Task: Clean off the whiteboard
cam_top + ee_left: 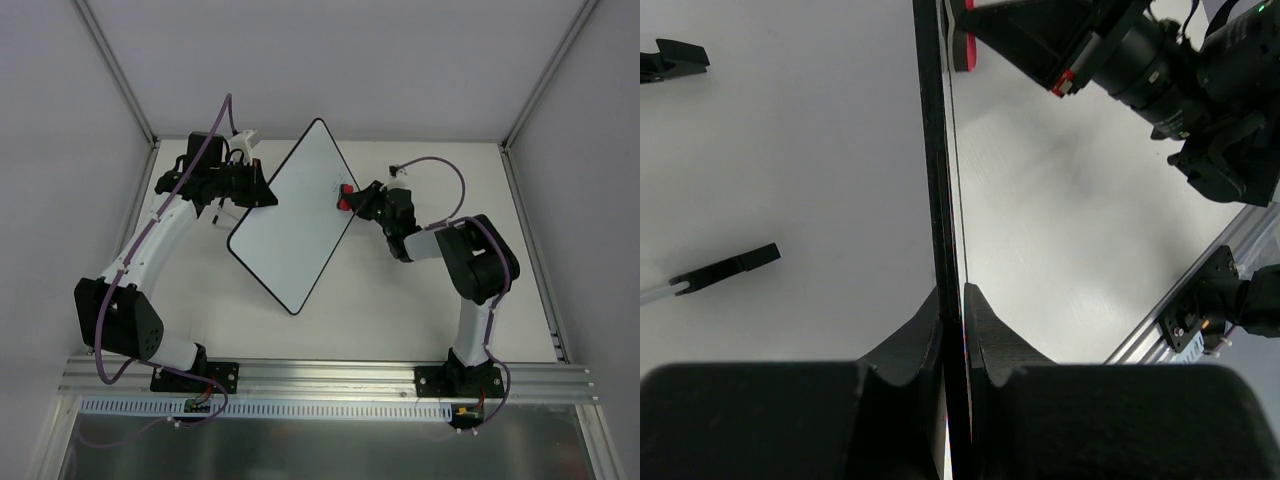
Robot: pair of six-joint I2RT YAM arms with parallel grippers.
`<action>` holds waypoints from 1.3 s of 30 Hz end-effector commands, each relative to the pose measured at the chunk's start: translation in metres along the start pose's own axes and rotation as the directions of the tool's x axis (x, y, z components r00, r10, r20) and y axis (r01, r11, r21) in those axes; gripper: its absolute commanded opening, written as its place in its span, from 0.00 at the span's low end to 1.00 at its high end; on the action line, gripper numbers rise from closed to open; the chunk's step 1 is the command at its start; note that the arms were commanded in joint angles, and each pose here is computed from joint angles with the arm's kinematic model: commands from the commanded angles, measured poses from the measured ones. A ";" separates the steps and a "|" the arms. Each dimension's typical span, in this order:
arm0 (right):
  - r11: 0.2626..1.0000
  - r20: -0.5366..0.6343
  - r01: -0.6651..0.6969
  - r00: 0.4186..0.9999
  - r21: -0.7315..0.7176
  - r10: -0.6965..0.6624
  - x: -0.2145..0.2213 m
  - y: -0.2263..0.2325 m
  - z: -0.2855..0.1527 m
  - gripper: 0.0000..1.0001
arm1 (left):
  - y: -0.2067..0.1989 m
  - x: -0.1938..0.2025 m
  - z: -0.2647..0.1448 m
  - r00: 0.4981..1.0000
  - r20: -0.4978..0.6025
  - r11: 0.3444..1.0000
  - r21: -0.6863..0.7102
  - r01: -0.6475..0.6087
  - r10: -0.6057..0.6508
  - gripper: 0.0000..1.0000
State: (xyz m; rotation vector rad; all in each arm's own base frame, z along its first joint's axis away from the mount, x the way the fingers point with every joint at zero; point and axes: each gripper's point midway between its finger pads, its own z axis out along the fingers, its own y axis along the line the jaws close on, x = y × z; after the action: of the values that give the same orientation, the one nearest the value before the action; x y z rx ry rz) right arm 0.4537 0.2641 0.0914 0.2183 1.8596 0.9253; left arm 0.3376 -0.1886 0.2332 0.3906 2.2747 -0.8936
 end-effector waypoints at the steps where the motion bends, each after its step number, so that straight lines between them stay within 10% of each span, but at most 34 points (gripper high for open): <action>1: 0.977 0.072 0.056 0.997 -0.205 -0.042 -0.044 0.080 0.011 0.00 | -0.052 0.048 -0.001 0.984 -0.150 0.971 0.233 -0.062 0.099 0.00; 11: 0.967 0.069 0.031 0.998 -0.254 -0.014 -0.045 0.110 0.025 0.00 | -0.055 0.045 -0.001 0.981 -0.155 0.971 0.225 -0.080 0.116 0.00; 26: 0.998 0.005 -0.054 0.999 0.041 0.053 -0.003 -0.038 -0.006 0.00 | -0.053 0.046 -0.001 0.977 -0.164 0.970 0.224 -0.096 0.135 0.00; 39: 0.989 0.011 -0.005 1.000 -0.148 0.007 -0.048 0.038 0.021 0.00 | -0.057 0.050 -0.002 0.973 -0.176 0.965 0.239 -0.106 0.151 0.00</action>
State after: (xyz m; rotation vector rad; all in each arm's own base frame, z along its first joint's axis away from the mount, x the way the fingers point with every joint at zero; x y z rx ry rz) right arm 0.4863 0.2381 0.1076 0.2764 1.8244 0.9470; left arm 0.3210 -0.1970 0.2287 0.4416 2.3241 -0.8995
